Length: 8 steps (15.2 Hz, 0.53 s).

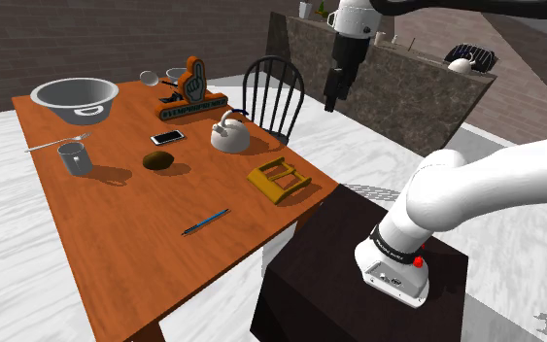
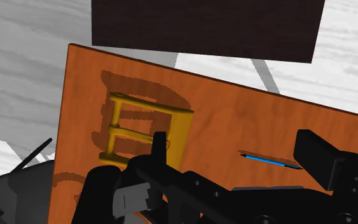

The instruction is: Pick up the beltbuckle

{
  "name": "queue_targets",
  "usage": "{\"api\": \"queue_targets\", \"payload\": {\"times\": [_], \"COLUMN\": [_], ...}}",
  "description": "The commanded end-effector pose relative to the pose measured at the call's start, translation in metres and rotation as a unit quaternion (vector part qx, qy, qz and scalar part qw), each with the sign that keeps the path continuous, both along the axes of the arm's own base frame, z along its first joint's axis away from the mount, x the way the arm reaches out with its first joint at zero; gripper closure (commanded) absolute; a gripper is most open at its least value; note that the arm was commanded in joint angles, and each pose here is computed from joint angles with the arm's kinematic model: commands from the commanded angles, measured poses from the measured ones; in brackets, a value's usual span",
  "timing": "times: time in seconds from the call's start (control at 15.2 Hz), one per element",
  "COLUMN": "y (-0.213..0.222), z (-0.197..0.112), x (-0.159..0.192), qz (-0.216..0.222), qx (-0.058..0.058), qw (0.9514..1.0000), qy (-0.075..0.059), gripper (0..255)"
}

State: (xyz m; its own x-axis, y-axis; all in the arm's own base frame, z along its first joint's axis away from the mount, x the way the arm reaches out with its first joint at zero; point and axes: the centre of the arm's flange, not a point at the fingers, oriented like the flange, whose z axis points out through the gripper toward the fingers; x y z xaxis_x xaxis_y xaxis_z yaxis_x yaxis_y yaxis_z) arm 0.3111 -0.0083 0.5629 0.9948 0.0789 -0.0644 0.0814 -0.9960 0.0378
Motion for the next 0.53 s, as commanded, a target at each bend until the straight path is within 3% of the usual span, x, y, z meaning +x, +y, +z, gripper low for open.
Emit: {"api": "queue_targets", "payload": {"times": [0.0,0.46], "y": [0.0,-0.036], "z": [0.0,-0.081], "x": [0.0,0.018], "qz": [0.0,-0.008], "qx": [0.0,-0.002], "qw": [1.0,0.9998], "qy": [0.0,-0.017], "gripper": [0,0]}}
